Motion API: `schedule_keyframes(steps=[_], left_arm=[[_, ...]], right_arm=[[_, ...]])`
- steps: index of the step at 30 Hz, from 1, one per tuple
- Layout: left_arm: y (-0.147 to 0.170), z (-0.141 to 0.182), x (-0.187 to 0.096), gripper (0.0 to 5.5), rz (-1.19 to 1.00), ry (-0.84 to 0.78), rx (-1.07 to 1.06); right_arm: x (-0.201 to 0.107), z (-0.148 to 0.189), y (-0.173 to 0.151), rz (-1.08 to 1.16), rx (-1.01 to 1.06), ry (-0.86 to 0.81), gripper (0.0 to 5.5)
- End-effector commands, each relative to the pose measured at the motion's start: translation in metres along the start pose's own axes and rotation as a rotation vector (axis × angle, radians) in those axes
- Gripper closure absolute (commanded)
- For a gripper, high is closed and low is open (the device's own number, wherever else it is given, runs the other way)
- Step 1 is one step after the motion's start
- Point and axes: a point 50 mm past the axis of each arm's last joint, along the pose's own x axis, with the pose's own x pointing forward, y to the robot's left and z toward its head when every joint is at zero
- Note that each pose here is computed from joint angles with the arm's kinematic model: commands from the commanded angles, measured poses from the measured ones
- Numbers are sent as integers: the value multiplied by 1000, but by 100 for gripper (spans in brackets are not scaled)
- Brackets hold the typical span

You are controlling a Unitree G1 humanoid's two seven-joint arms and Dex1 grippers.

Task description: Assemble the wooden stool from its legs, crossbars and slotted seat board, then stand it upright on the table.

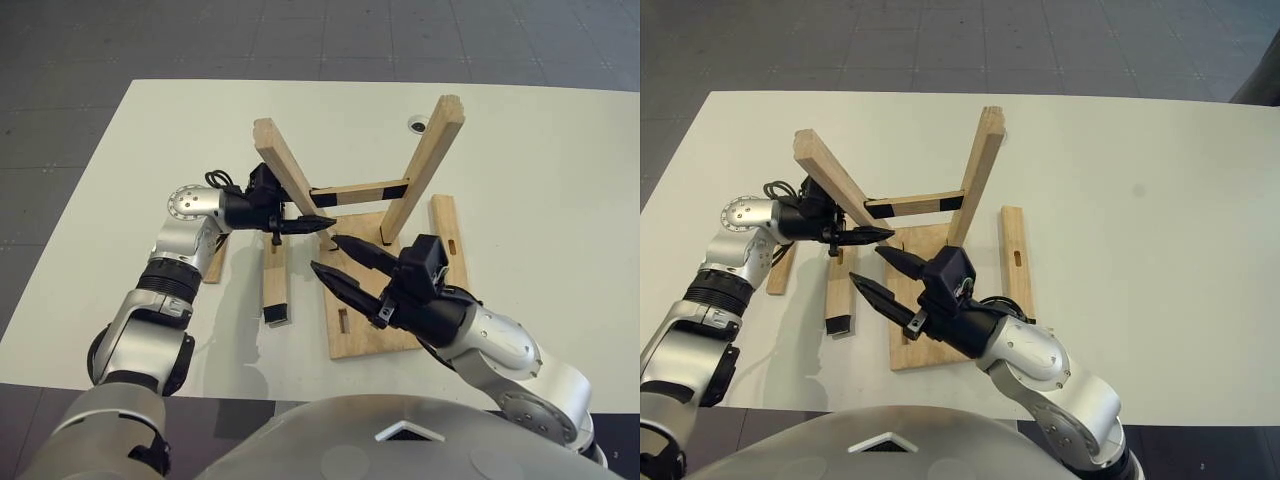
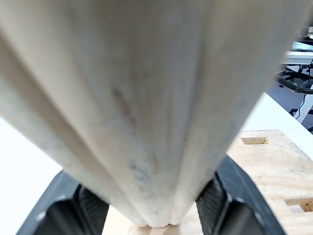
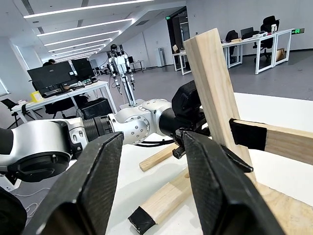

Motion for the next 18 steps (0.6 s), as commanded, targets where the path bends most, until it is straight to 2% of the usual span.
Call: schedule_keyframes(steps=[1, 4, 10, 14, 18], left_arm=[[-113, -149, -3, 268, -285, 698, -490], [-104, -141, 0, 229, -234, 602, -508], [-83, -129, -11, 151, -91, 533, -471], [-54, -80, -39, 146, 31, 308, -327], [-62, -43, -71, 146, 106, 171, -189]], right_arm=[[-15, 15, 7, 48, -43, -54, 328], [-17, 17, 5, 40, -50, -56, 328], [-21, 18, 2, 28, -64, -58, 328], [-32, 21, -7, 7, -104, -33, 328], [-42, 28, -16, -26, -133, -48, 328]])
